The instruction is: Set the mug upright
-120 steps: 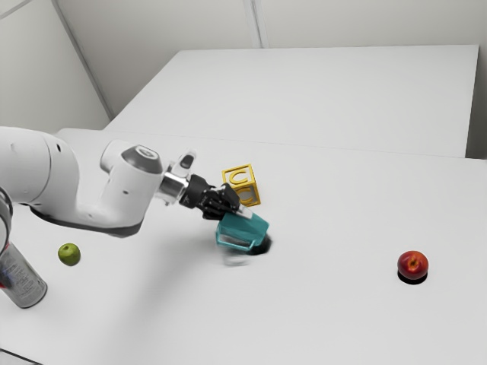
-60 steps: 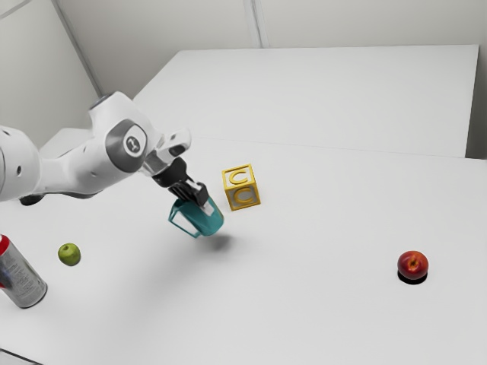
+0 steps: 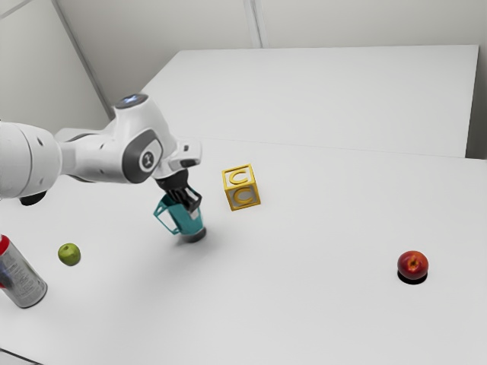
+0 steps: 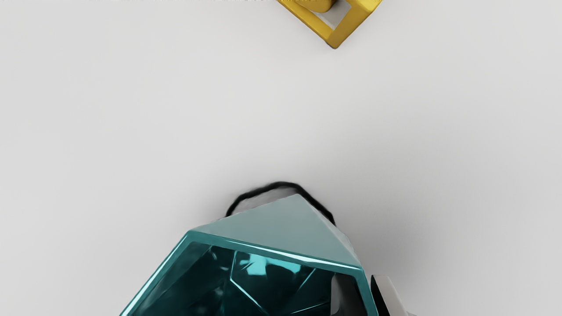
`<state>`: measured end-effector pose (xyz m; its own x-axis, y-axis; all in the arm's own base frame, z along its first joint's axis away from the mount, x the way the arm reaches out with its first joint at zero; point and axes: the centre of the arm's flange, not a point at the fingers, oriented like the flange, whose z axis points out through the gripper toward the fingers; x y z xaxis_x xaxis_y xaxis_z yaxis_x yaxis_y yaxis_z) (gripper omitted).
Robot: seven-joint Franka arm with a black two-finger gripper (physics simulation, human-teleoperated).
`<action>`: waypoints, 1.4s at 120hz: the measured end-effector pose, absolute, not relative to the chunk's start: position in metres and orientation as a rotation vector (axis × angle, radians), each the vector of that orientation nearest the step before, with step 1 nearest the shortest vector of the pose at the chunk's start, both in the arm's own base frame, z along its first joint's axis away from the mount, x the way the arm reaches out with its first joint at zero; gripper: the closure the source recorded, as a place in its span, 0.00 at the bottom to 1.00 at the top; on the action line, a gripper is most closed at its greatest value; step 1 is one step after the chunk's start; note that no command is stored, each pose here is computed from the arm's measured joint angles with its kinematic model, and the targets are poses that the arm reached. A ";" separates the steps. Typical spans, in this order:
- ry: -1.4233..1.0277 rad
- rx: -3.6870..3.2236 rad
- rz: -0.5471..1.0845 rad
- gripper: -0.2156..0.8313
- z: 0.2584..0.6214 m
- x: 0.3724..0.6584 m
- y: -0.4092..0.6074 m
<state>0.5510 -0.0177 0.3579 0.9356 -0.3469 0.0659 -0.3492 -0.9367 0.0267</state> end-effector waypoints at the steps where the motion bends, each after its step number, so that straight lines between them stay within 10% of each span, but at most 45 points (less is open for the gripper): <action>1: -0.549 3.054 0.093 0.92 0.357 0.551 -0.018; 83: -0.548 3.141 0.142 0.90 0.345 0.563 -0.018; 132: -0.530 3.141 0.173 0.57 0.354 0.563 -0.018; 168: -0.545 3.113 0.356 0.37 0.426 0.556 -0.027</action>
<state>0.5565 -0.0269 0.4260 0.9163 -0.3396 0.2124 -0.3310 -0.9406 -0.0758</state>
